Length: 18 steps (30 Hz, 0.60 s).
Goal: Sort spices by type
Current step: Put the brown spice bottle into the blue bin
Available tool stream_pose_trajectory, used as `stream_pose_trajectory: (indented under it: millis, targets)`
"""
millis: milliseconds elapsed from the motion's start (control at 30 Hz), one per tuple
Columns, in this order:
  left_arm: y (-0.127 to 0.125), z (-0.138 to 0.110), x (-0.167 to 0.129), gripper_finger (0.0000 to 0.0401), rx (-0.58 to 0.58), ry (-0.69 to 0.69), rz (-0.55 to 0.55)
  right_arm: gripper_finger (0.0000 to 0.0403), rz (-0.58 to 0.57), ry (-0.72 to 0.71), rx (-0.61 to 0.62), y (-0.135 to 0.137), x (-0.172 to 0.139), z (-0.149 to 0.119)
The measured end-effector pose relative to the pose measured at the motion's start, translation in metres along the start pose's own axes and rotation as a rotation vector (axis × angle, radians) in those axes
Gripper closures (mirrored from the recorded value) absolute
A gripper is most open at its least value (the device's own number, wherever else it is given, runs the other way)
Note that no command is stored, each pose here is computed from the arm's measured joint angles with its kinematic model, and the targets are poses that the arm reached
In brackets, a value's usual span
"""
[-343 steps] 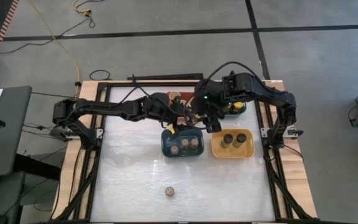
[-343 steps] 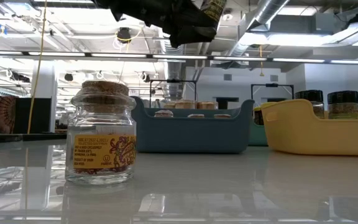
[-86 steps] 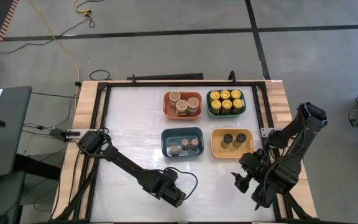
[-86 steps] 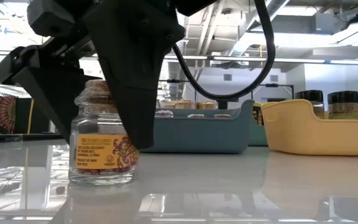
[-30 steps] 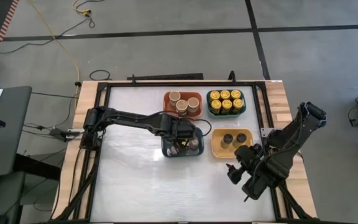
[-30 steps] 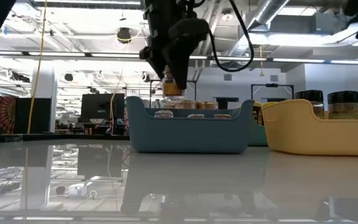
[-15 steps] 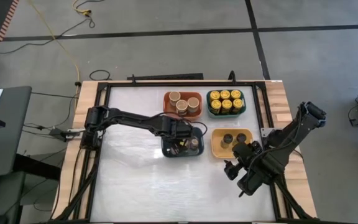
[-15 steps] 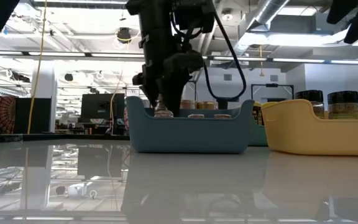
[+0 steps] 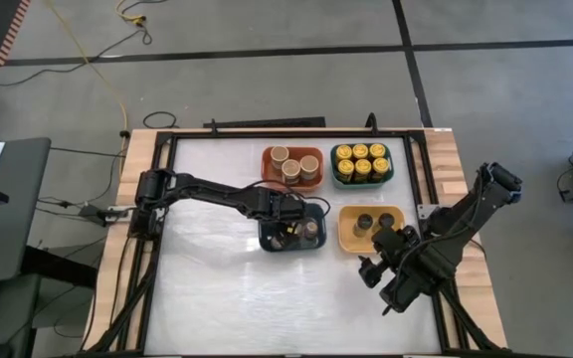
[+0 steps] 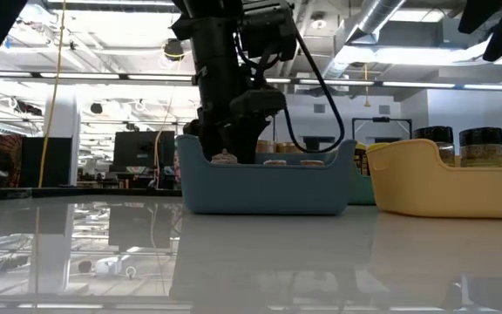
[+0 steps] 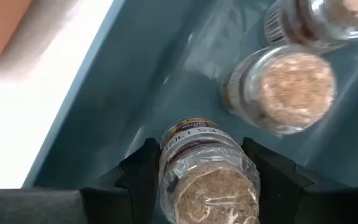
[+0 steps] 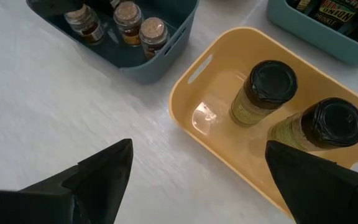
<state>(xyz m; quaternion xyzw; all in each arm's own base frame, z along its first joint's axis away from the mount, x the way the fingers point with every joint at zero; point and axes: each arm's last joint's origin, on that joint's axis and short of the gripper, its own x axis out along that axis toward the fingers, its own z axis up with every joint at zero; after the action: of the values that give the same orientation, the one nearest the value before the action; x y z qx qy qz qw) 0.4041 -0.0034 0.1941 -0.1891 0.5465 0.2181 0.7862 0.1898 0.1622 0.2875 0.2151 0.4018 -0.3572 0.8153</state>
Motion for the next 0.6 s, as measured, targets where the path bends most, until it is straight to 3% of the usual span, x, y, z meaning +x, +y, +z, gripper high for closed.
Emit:
stream_pose_trajectory:
  millis: [600]
  targets:
    - [0.0024,-0.0001,0.0009,0.0187,-0.059,0.027,-0.016,0.001,0.002,0.0,0.002,0.0002,0.0,0.0]
